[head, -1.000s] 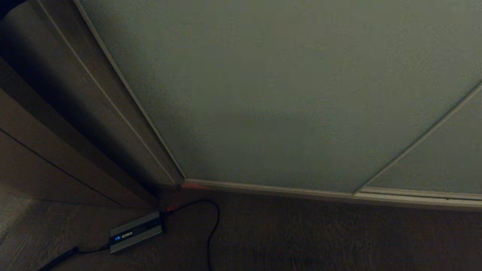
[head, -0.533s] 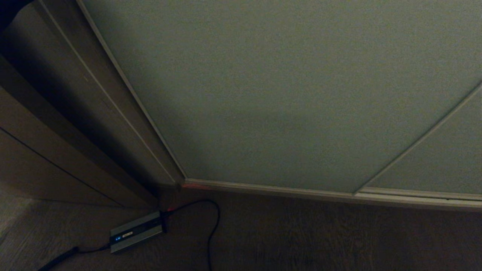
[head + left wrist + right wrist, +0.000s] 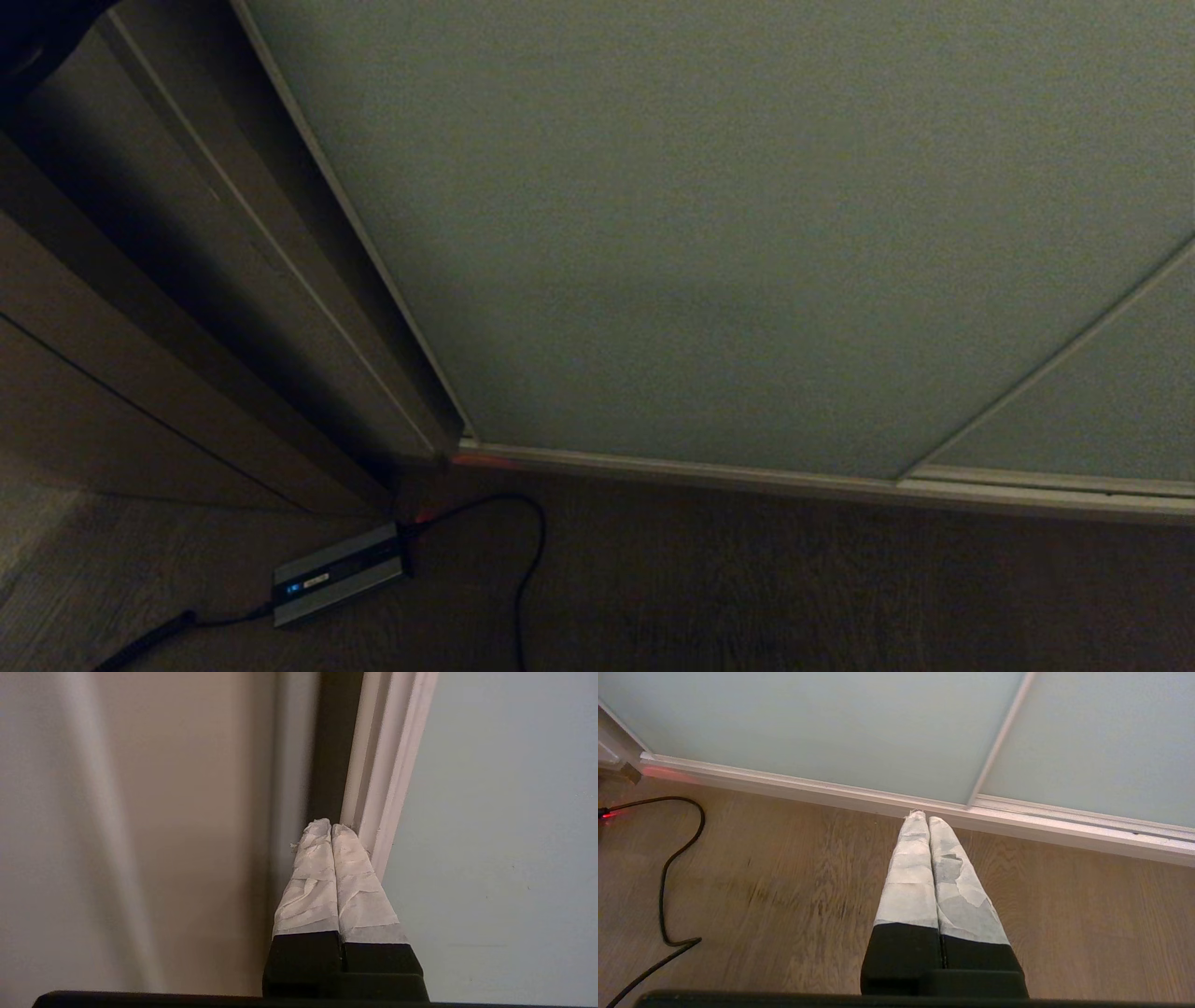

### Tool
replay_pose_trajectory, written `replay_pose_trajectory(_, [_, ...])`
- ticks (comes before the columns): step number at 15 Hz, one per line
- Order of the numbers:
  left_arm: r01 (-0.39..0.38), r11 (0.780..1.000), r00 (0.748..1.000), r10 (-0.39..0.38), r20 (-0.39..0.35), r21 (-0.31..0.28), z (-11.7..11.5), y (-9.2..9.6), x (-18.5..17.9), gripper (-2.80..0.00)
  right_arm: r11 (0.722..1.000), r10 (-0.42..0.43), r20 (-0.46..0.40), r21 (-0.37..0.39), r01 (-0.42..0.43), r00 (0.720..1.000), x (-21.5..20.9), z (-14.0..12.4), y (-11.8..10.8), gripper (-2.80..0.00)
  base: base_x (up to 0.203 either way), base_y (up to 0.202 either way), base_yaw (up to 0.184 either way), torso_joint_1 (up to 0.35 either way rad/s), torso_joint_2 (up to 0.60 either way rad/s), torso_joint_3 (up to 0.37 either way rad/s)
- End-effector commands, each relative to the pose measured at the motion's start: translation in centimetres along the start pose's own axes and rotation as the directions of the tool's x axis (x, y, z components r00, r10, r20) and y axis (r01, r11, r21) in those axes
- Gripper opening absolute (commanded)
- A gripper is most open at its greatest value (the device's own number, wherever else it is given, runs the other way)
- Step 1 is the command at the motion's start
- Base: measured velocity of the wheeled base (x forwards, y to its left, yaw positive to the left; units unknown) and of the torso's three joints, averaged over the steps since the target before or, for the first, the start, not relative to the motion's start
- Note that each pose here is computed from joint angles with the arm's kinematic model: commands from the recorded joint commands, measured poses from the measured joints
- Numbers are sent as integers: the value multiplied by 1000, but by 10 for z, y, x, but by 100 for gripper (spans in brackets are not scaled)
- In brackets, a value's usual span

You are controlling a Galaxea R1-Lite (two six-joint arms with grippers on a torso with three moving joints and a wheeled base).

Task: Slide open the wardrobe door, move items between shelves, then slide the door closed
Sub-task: Open the door

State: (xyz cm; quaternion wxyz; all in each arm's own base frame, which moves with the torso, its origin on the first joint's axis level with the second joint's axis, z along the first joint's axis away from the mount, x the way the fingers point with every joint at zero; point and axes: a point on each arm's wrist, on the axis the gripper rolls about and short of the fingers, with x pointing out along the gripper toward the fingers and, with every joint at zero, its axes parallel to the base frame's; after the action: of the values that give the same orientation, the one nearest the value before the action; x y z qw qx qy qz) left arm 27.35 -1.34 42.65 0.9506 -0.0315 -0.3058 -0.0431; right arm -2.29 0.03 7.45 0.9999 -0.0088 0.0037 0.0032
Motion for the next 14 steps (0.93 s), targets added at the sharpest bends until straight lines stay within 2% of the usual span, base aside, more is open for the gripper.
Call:
replay_pose_trajectory(1, [31,999,1000,-31,4,-9,5,-9,-4,-280,1000,1,-3,-1,-1,1000,0,-1,0,-280,0,0,0,0,0,0])
replay_pose_trajectory(4, [47,999,998,-47,-41,-6,1,-16,-4,-280,1000,0,-3,-1,0,1000,0,-1,0,-280,0,0,0,0,0,0])
replay_pose_trajectory(7, [84,995,996,-86,-37,-44,5,-29,-8,-280,1000,0,-3,-1,0,1000,0,-1,0,-280,0,0,0,0,0,0])
replay_pose_trajectory(9, [92,994,992,-96,-77,-56,6,-32,-17,-280,1000,1,-3,-1,-1,1000,0,-1,0,-280,0,0,0,0,0,0])
replay_pose_trajectory(14, [77,995,979,-87,-186,-58,-27,-35,-14,-280,1000,0,-3,-1,0,1000,0,-1,0,-280,0,0,0,0,0,0])
